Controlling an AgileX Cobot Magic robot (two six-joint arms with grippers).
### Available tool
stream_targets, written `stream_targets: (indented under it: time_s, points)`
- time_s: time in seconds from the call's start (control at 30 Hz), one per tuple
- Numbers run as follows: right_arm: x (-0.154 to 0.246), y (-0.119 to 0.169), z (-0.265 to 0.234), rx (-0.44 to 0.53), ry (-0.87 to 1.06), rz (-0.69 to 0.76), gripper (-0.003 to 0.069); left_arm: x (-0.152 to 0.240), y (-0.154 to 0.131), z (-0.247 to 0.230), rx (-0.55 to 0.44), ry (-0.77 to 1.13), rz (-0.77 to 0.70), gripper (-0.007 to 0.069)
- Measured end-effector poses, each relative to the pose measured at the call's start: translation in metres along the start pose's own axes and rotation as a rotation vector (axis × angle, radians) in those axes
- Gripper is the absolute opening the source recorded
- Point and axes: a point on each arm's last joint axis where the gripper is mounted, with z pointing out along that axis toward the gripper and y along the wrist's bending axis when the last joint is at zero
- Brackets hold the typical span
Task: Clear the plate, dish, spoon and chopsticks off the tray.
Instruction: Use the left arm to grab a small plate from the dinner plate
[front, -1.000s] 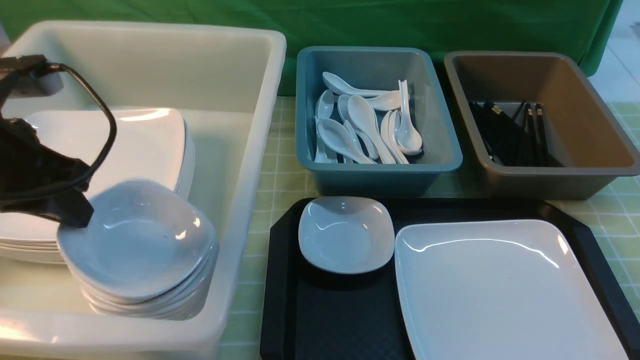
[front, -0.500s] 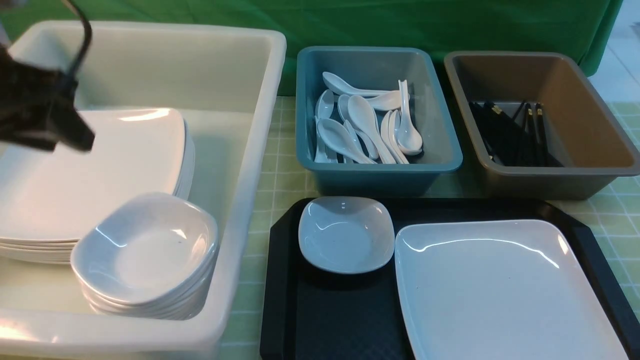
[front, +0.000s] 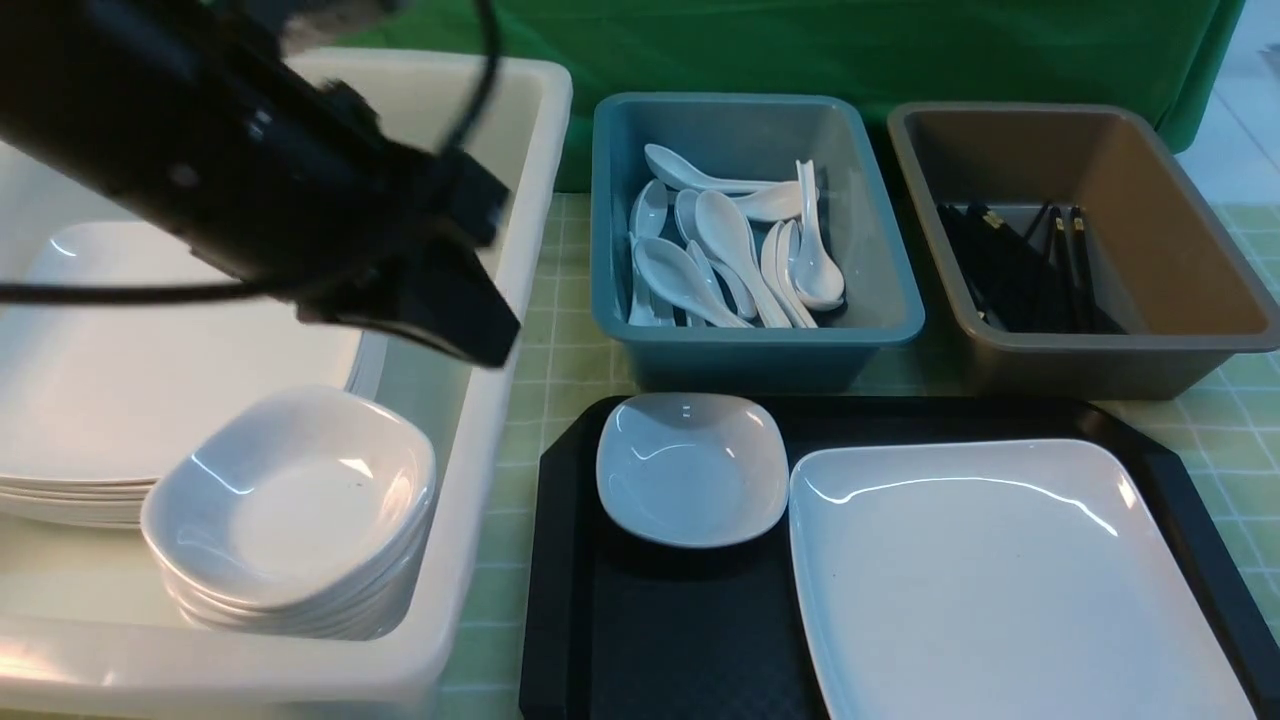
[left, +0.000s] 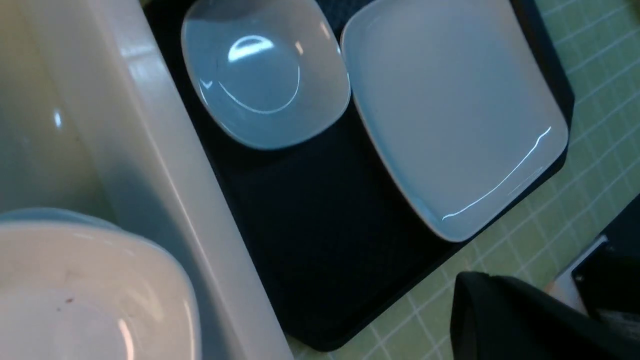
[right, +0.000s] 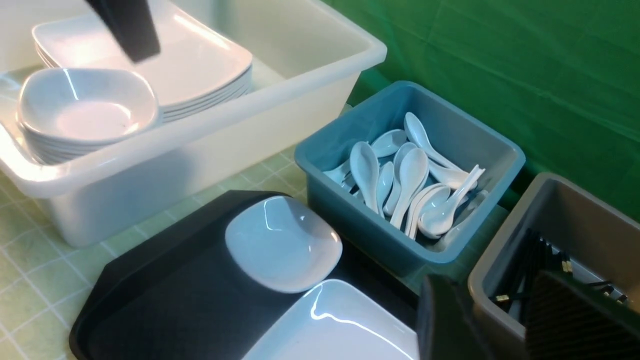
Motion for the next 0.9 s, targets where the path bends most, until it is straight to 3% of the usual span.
stream_targets:
  time_s: [0.17,0.47,0.7,0.9]
  points:
    - [0.001,0.0,0.0,-0.001,0.011,0.002,0.0239,0.002,-0.008,0.007,-0.018,0.024,0.013,-0.0011]
    - [0.003,0.0,0.0,-0.003,0.031,0.002,0.0239,0.003,-0.013,0.016,-0.021,0.053,-0.094,0.0014]
    - [0.003,0.0,0.0,-0.003,0.031,0.003,0.0239,0.006,-0.048,0.084,-0.004,0.2,-0.125,0.0174]
    - [0.003,0.0,0.0,-0.003,0.033,0.003,0.0239,0.003,-0.052,0.147,-0.066,0.209,-0.226,0.0277]
